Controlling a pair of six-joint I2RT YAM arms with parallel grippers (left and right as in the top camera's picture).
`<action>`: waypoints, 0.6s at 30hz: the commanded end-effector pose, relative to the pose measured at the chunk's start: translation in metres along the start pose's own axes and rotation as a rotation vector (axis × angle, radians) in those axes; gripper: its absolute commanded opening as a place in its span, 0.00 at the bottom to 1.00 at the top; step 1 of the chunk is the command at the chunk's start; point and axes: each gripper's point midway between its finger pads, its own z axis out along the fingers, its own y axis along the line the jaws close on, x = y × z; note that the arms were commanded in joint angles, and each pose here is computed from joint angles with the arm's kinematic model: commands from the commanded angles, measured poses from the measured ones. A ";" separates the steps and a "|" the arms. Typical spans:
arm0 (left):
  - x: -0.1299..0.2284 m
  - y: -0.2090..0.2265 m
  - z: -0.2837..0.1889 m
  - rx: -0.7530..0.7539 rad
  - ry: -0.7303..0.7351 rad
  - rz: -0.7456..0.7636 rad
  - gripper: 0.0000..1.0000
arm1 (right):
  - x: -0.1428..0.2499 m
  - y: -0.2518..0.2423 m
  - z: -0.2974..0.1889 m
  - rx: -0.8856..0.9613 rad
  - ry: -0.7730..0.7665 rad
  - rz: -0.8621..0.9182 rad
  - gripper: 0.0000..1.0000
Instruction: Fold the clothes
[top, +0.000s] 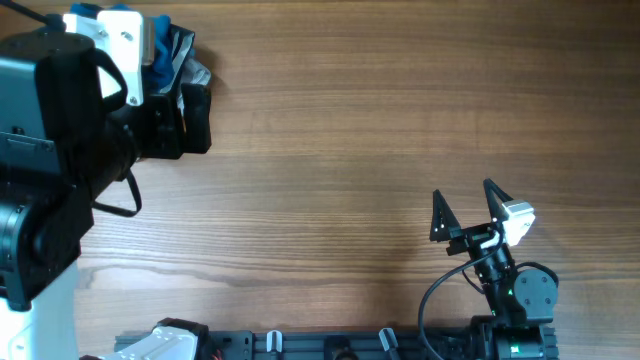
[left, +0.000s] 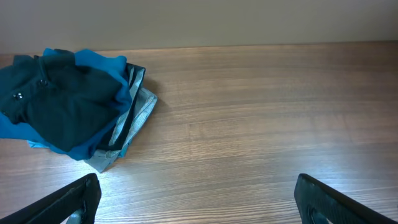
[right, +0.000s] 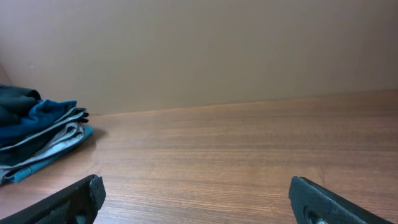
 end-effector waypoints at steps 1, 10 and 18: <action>-0.001 0.000 -0.001 -0.005 -0.006 -0.006 1.00 | -0.003 0.000 -0.001 0.006 -0.015 0.012 1.00; -0.001 0.000 -0.001 -0.005 -0.006 -0.006 1.00 | -0.003 -0.001 0.000 0.006 -0.013 0.013 1.00; 0.002 0.000 -0.001 -0.007 0.005 -0.005 1.00 | -0.002 -0.001 0.000 0.007 -0.010 0.014 1.00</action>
